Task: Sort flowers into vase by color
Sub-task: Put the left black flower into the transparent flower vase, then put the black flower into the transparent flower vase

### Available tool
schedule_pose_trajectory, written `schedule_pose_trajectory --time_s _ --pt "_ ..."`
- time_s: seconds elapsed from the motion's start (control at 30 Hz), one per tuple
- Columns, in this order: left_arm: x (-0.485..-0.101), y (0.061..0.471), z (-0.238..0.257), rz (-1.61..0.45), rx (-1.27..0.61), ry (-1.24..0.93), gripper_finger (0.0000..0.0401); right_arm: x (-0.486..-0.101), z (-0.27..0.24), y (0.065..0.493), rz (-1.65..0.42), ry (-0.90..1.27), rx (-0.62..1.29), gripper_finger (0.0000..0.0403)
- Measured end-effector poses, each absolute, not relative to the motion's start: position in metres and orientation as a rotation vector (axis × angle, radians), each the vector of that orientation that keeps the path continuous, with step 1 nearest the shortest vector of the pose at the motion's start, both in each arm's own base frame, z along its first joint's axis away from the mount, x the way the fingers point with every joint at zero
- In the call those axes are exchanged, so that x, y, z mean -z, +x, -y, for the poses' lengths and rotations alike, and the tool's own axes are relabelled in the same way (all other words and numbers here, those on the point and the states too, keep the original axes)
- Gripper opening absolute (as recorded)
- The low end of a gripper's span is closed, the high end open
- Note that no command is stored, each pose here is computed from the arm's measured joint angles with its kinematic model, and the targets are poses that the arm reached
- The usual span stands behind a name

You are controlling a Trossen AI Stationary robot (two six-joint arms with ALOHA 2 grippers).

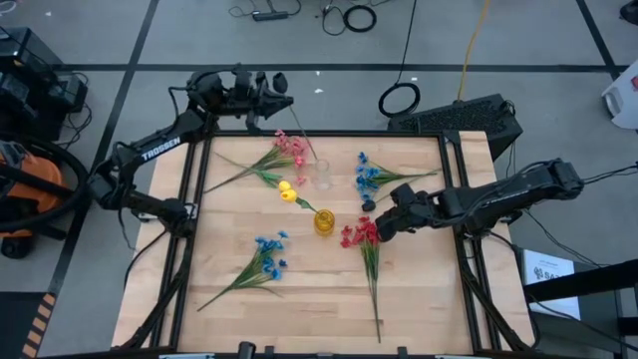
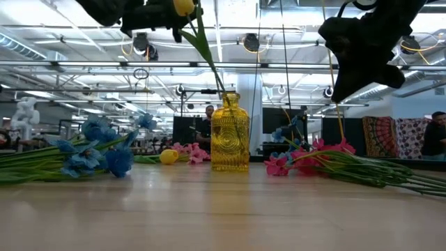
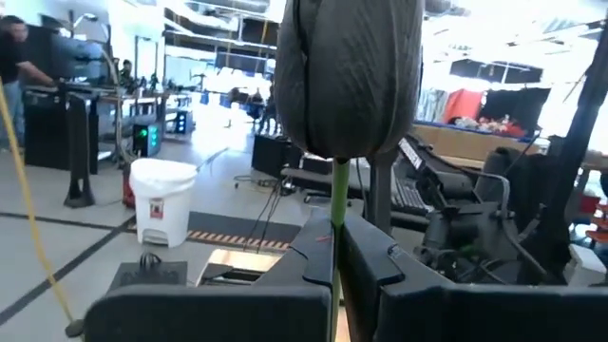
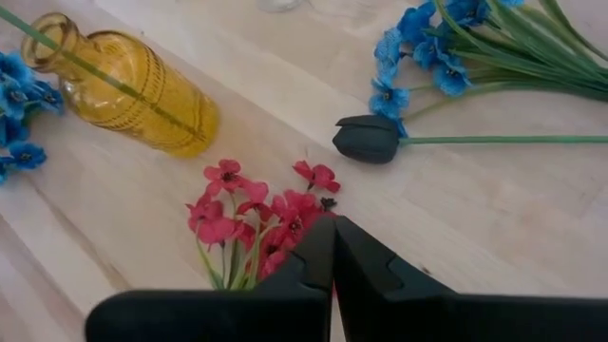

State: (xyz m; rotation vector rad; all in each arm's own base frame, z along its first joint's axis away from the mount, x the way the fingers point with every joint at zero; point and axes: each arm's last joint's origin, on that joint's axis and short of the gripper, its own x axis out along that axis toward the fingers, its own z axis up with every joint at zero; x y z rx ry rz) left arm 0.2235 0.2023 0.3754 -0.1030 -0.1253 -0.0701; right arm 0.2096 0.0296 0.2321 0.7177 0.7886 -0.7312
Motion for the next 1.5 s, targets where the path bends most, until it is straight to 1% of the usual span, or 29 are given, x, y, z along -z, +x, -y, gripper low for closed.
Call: schedule_pose_trajectory --time_s 0.2,0.33,0.43,0.6,0.7,0.87,0.93,1.1,1.23,1.5 --pt "-0.367 0.240 -0.196 0.106 0.073 -0.036 0.0003 -0.226 -0.031 0.214 -0.811 0.704 0.742 0.0000" --pt "-0.356 0.250 -0.198 0.080 0.081 -0.062 0.0003 -0.222 -0.031 0.217 -0.831 0.696 0.749 0.0000" --pt "-0.343 0.255 -0.202 0.023 0.078 -0.101 0.0003 -0.220 -0.032 0.218 -0.838 0.693 0.752 0.0000" --pt "-0.322 0.264 -0.206 -0.060 0.083 -0.098 0.0003 -0.221 -0.032 0.221 -0.812 0.709 0.736 0.0000" --pt "-0.307 0.270 -0.207 -0.096 0.090 -0.133 0.0003 -0.221 -0.032 0.222 -0.803 0.715 0.730 0.0000" --pt "-0.289 0.280 -0.210 -0.138 0.057 -0.166 0.0004 -0.222 -0.032 0.223 -0.798 0.718 0.726 0.0000" --pt "-0.285 0.283 -0.210 -0.149 0.054 -0.173 0.0017 -0.222 -0.032 0.223 -0.797 0.719 0.726 0.0000" --pt "-0.280 0.290 -0.207 -0.163 0.067 -0.182 0.0068 -0.222 -0.032 0.223 -0.796 0.719 0.726 0.0000" --pt "-0.279 0.291 -0.206 -0.165 0.069 -0.183 0.0100 -0.222 -0.032 0.223 -0.789 0.735 0.731 0.0000" --pt "-0.285 0.285 -0.206 -0.160 0.057 -0.181 0.0153 -0.224 -0.032 0.221 -0.768 0.773 0.742 0.0000"
